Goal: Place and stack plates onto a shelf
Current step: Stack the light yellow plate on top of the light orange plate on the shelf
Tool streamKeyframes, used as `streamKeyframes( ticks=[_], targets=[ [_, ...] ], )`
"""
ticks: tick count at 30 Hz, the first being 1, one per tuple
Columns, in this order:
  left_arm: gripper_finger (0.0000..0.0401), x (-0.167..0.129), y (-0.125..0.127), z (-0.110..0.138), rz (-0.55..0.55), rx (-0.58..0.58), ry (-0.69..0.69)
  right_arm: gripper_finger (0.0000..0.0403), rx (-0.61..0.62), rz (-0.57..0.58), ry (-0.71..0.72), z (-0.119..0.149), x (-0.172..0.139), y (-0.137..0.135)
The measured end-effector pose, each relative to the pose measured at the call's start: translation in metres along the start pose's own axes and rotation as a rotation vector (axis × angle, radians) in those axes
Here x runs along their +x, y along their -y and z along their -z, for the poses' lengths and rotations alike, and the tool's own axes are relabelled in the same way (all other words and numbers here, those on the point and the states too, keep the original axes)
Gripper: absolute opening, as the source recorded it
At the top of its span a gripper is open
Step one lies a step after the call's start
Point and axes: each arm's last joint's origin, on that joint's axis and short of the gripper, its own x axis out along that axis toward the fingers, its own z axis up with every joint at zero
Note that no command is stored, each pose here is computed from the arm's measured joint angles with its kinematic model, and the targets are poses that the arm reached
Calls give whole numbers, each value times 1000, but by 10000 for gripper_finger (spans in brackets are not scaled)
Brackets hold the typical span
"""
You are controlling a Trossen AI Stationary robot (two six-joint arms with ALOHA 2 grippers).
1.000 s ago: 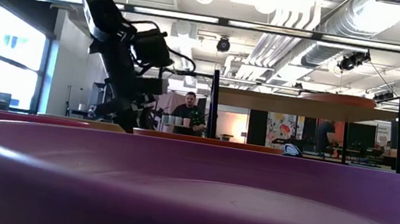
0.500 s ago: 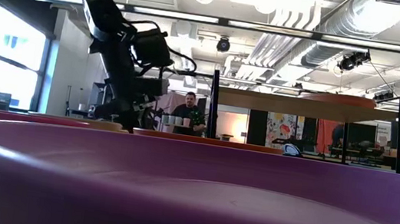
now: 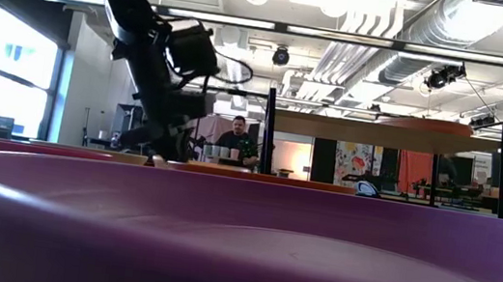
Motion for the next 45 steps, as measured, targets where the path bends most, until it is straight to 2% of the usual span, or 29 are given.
streamKeyframes(
  ticks=[10, 14, 19, 26, 32, 35, 39, 45],
  targets=[
    [1, -55, -14, -2, -187, -16, -21, 94, 38, 1, 13, -1, 0, 0],
    [1, -84, -13, 2, -255, 34, -72, 94, 63, 33, 52, -2, 0, 1],
    [1, -119, -1, 1, -335, 112, -100, 94, 68, 66, 111, -4, 0, 1],
    [1, -156, 30, -4, -363, 236, -74, 102, 53, 79, 133, -7, 7, 0],
    [1, -170, 61, -12, -343, 383, -51, 141, 80, 160, 109, -13, 41, 5],
    [1, -171, 73, -14, -324, 454, -62, 153, 123, 162, 125, -21, 56, 8],
    [1, -172, 85, -16, -329, 522, -84, 155, 189, 153, 188, -34, 73, 12],
    [1, -176, 96, -20, -384, 565, -79, 149, 218, 159, 239, -50, 89, 22]
  ],
)
